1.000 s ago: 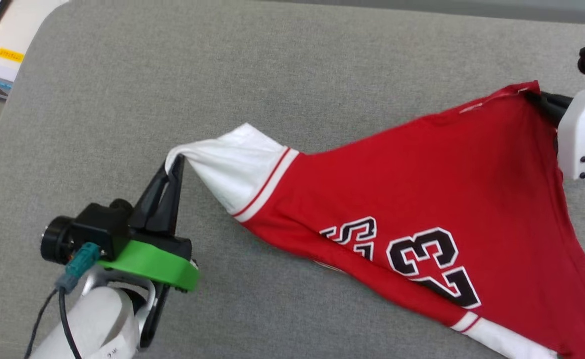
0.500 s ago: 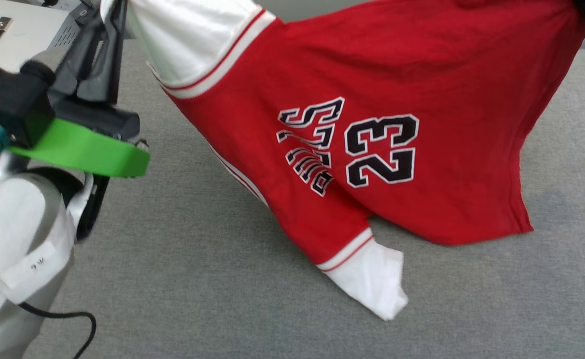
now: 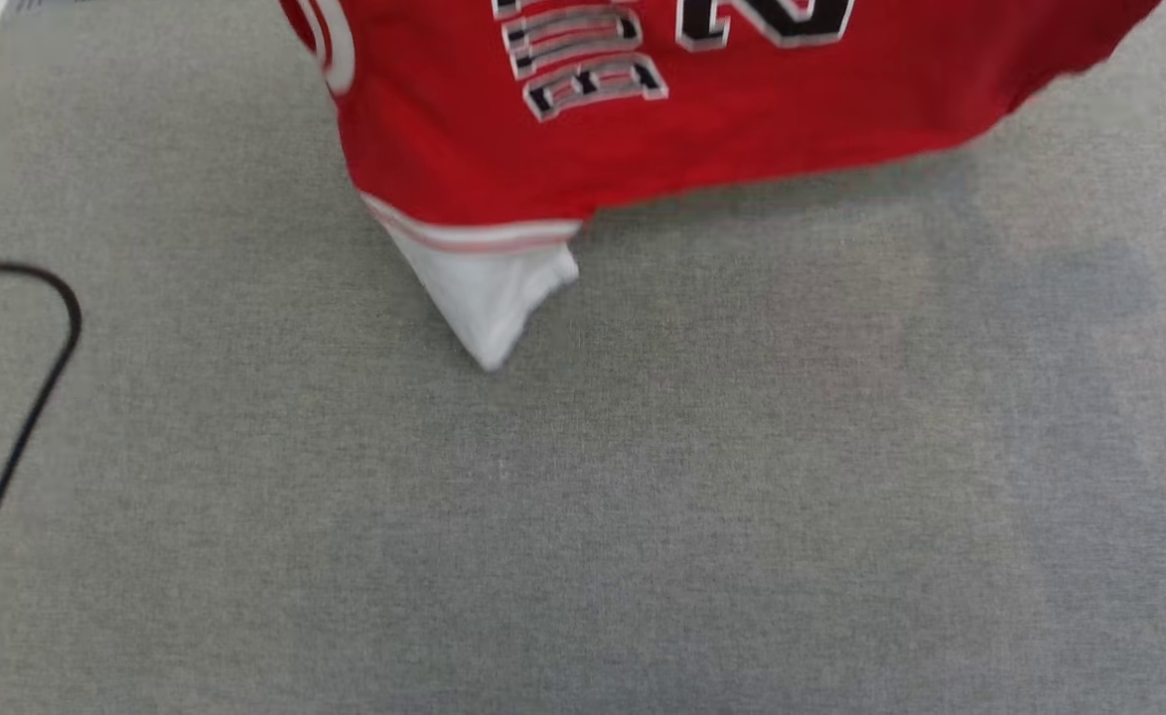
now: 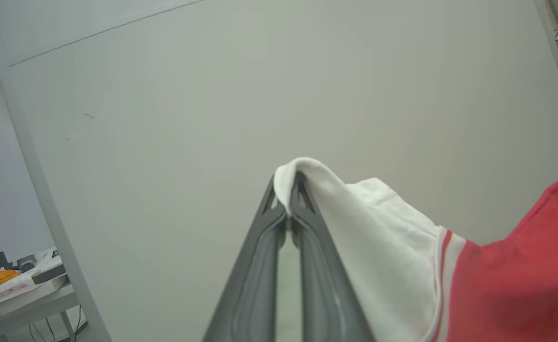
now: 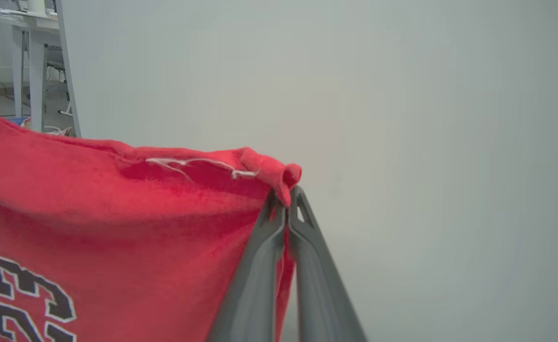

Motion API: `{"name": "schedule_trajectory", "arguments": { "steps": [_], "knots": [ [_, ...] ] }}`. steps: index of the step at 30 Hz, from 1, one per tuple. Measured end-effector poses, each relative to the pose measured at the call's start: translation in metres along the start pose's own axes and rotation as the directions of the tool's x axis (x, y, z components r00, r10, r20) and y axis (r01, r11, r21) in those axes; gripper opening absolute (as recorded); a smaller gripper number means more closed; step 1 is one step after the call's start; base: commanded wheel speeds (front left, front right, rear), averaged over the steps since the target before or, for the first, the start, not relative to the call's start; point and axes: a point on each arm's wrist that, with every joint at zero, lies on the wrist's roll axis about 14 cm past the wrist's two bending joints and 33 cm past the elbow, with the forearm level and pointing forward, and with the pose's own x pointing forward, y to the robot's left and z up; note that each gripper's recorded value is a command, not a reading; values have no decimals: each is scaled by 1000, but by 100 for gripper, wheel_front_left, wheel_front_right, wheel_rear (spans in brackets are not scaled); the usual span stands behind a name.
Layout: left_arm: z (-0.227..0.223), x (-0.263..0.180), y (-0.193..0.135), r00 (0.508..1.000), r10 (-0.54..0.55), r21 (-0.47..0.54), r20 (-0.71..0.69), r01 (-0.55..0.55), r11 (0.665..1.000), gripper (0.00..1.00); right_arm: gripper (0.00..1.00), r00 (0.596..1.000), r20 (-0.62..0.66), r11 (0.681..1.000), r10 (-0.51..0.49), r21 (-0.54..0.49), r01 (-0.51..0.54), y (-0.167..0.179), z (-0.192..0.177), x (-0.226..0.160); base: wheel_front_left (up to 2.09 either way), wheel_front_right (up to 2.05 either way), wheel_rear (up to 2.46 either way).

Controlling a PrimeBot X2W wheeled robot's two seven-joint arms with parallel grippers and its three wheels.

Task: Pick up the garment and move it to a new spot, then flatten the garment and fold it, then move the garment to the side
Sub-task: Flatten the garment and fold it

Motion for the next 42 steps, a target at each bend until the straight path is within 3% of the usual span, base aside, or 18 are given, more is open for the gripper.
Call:
{"name": "schedule_trajectory", "arguments": {
  "steps": [8, 15, 30, 42],
  "knots": [
    [27, 77, 18, 993, -23, 144, 119, 5, 990, 0, 0, 982, 135, 987, -132, -76, 143, -51, 46, 52, 0, 0, 0],
    [3, 112, 35, 995, 16, 148, 103, -31, 988, 0, 0, 968, 167, 974, -189, -92, 206, -72, 42, 85, 0, 0, 0],
    [-129, 105, 27, 996, 33, 36, -82, -30, 999, 0, 0, 992, -35, 987, -125, -108, 120, -47, -79, 122, 0, 0, 0],
    [-190, 29, 3, 966, -4, -46, -258, -8, 999, 0, 0, 984, -177, 1000, -7, -3, 6, 10, -149, 81, 0, 0, 0]
  ]
}}
